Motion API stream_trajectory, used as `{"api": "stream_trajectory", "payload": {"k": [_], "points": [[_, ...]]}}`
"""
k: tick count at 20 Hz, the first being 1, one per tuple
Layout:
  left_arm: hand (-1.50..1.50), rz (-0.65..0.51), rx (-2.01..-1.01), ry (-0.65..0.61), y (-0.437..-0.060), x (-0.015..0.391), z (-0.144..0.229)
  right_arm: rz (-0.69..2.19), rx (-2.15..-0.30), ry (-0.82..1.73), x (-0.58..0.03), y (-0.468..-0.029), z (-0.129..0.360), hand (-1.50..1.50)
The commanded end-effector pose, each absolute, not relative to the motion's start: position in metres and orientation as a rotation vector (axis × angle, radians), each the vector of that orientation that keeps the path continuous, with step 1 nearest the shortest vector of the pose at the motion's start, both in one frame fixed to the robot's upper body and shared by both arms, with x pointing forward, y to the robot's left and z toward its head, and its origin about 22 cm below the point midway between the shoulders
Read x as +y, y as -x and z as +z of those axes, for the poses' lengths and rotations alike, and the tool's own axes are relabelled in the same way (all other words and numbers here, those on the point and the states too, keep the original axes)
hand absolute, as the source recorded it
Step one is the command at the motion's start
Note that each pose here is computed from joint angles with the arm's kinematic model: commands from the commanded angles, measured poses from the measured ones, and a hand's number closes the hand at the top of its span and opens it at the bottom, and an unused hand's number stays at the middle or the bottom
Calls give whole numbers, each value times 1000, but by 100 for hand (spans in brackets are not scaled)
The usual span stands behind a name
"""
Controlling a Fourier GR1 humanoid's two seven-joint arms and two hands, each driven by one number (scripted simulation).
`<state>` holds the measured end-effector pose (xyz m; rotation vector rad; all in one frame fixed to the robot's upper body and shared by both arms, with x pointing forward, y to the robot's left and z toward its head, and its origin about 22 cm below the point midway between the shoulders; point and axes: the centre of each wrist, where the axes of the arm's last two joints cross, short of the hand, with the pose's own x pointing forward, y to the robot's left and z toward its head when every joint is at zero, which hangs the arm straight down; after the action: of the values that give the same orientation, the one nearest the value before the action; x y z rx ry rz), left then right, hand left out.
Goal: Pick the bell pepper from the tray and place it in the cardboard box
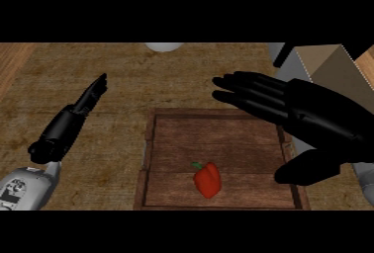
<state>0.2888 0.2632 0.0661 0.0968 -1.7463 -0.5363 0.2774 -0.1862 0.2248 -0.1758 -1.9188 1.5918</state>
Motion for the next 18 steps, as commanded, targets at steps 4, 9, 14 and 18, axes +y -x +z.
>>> {"api": "stream_trajectory", "payload": {"k": [4,9,14,18], "points": [[0,-523,-1740,-96,-297,260,65,2021,-1620,335,-137,-236,227,-150],[0,-550,-1743,-95,-287,270,61,2122,-1499,455,-101,-224,224,-150],[0,-523,-1752,-112,-296,268,75,2164,-1379,501,-73,-185,203,-150],[0,-532,-1742,-102,-296,266,73,2160,-1317,534,-52,-170,196,-150]]}}
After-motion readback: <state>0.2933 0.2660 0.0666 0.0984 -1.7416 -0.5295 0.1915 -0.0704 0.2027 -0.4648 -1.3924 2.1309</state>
